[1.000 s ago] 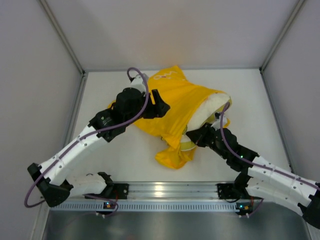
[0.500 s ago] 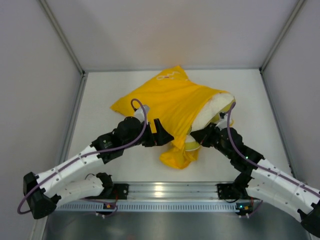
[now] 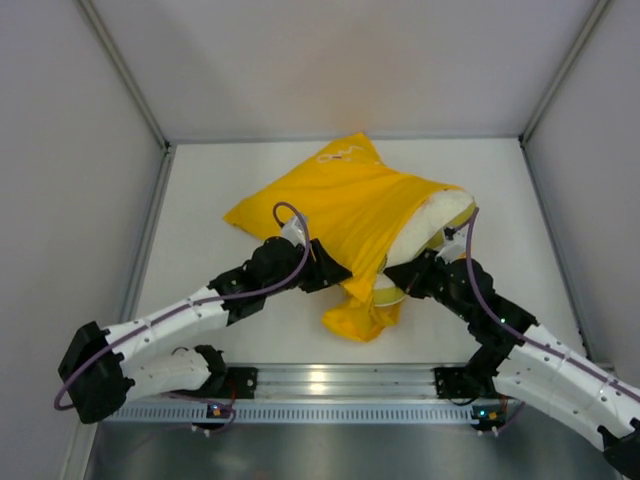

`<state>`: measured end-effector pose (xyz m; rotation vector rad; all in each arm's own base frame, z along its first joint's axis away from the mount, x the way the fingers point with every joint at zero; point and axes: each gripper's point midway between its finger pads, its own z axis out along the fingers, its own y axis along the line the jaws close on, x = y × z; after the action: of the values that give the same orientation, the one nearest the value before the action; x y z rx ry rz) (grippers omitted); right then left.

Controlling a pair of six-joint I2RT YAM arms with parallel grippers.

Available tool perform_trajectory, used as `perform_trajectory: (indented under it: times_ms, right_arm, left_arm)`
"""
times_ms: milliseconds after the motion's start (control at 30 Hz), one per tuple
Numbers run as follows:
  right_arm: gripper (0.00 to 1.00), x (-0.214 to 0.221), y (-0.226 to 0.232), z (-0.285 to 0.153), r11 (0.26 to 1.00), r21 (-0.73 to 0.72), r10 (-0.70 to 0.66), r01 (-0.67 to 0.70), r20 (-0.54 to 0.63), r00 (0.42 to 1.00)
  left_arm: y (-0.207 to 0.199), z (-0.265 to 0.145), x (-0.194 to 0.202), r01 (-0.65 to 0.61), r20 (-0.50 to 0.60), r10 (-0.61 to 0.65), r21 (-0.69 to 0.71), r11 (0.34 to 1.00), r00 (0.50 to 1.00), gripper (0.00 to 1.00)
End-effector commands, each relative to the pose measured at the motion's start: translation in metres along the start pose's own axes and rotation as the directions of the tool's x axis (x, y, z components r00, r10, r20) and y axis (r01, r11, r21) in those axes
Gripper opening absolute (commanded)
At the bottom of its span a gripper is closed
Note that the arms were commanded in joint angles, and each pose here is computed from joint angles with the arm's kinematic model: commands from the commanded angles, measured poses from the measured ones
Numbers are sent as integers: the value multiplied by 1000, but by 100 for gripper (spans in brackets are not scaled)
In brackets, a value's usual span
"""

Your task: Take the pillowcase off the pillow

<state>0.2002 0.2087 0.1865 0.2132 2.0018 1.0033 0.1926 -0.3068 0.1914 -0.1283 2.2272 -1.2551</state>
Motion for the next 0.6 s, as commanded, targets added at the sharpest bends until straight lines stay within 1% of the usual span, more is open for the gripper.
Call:
perform_trajectory:
  times_ms: [0, 33, 100, 133, 167, 200, 233, 267, 300, 333, 367, 433, 467, 500, 533, 567]
  right_arm:
    - [0, -36, 39, -22, 991, -129, 30, -17, 97, 995]
    - [0, -35, 39, -25, 991, -131, 33, -21, 90, 995]
    - [0, -35, 49, -36, 982, -184, 47, -33, 77, 996]
    - [0, -33, 50, -41, 980, -191, 59, -46, 66, 996]
    - [0, -32, 54, -47, 974, -217, 83, -69, 57, 995]
    - [0, -39, 64, -61, 961, -267, 99, -76, 76, 992]
    - [0, -40, 64, -70, 960, -268, 108, -85, 73, 991]
    - [0, -46, 70, -86, 949, -303, 121, -87, 93, 988]
    - [0, -60, 81, -104, 939, -335, 131, -83, 123, 984]
    - [0, -64, 76, -113, 949, -302, 131, -84, 139, 982]
    - [0, -84, 91, -140, 935, -349, 142, -67, 194, 971]
    - [0, -100, 98, -163, 933, -357, 139, -45, 242, 960]
    - [0, -105, 96, -169, 944, -328, 121, -29, 261, 958]
    - [0, -120, 107, -187, 938, -347, 121, -12, 295, 948]
    - [0, -125, 108, -192, 942, -335, 94, 18, 316, 944]
    - [0, -128, 111, -190, 946, -323, 80, 27, 314, 946]
  left_arm:
    - [4, 15, -24, 6, 97, -7, 14, 1000, 995, 14]
    - [24, 22, -33, 27, 118, -22, -42, 999, 993, 0]
    - [48, 28, -46, 39, 166, -24, -91, 995, 986, 0]
    - [72, 32, -60, 69, 199, -40, -142, 988, 979, 0]
    - [84, 33, -67, 80, 212, -44, -167, 983, 976, 0]
    - [101, 37, -72, 83, 211, -38, -208, 975, 977, 0]
    - [116, 35, -85, 100, 236, -41, -244, 965, 971, 0]
    - [121, 35, -97, 73, 249, -2, -274, 959, 968, 0]
    - [137, 34, -102, 72, 261, 19, -333, 940, 965, 0]
    - [149, 30, -108, 83, 268, 23, -377, 923, 963, 0]
    - [154, 28, -111, 84, 265, 23, -385, 919, 964, 0]
    - [166, 24, -119, 107, 286, 10, -393, 913, 958, 0]
    - [172, 22, -117, 111, 285, 9, -403, 908, 959, 0]
    - [176, 22, -117, 107, 284, 17, -416, 903, 959, 0]
    - [182, 20, -116, 109, 283, 18, -428, 897, 959, 0]
    - [186, 21, -114, 111, 281, 19, -438, 892, 960, 0]
